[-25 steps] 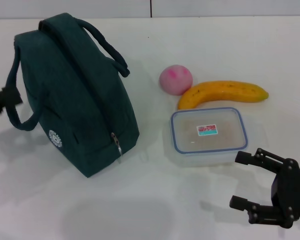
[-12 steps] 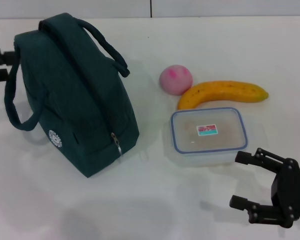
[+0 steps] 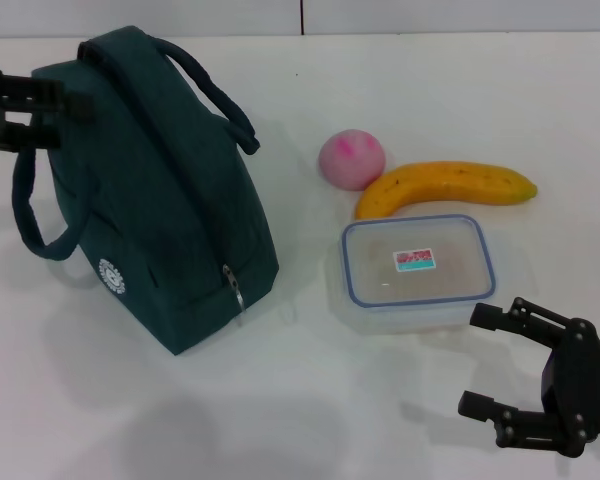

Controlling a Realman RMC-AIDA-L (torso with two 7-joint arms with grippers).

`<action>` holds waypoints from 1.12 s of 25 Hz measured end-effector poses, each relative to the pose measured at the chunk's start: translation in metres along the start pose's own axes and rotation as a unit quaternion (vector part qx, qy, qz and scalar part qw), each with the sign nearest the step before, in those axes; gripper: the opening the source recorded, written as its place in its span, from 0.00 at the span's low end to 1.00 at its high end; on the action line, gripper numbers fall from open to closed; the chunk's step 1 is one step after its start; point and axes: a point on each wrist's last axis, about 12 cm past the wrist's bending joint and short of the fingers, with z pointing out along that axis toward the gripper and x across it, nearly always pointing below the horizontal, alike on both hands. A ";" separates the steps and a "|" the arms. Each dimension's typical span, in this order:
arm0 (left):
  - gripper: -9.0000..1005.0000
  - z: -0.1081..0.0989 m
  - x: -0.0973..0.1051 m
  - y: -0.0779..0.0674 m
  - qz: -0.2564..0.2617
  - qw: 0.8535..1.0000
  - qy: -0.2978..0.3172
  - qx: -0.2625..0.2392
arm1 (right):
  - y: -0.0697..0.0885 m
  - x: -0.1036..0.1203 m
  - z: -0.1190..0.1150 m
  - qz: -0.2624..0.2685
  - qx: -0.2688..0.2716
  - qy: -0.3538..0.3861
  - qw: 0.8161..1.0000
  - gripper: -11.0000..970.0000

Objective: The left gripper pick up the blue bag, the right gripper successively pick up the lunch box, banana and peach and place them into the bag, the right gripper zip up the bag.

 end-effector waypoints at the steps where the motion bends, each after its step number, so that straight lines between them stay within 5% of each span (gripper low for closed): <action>1: 0.81 0.001 -0.001 0.000 0.000 1.000 0.002 -0.004 | 0.000 0.000 0.000 0.000 0.000 0.000 1.000 0.89; 13: 0.81 0.021 -0.007 -0.005 0.021 0.998 0.046 -0.045 | 0.000 0.000 0.000 0.000 0.001 0.000 1.000 0.89; 17: 0.74 0.025 -0.008 -0.010 0.073 0.995 0.039 -0.050 | 0.000 0.000 0.000 0.000 0.002 0.000 1.000 0.89; 28: 0.41 0.024 -0.013 -0.015 0.090 0.994 0.036 -0.048 | 0.001 0.001 0.000 0.005 0.007 -0.003 1.000 0.89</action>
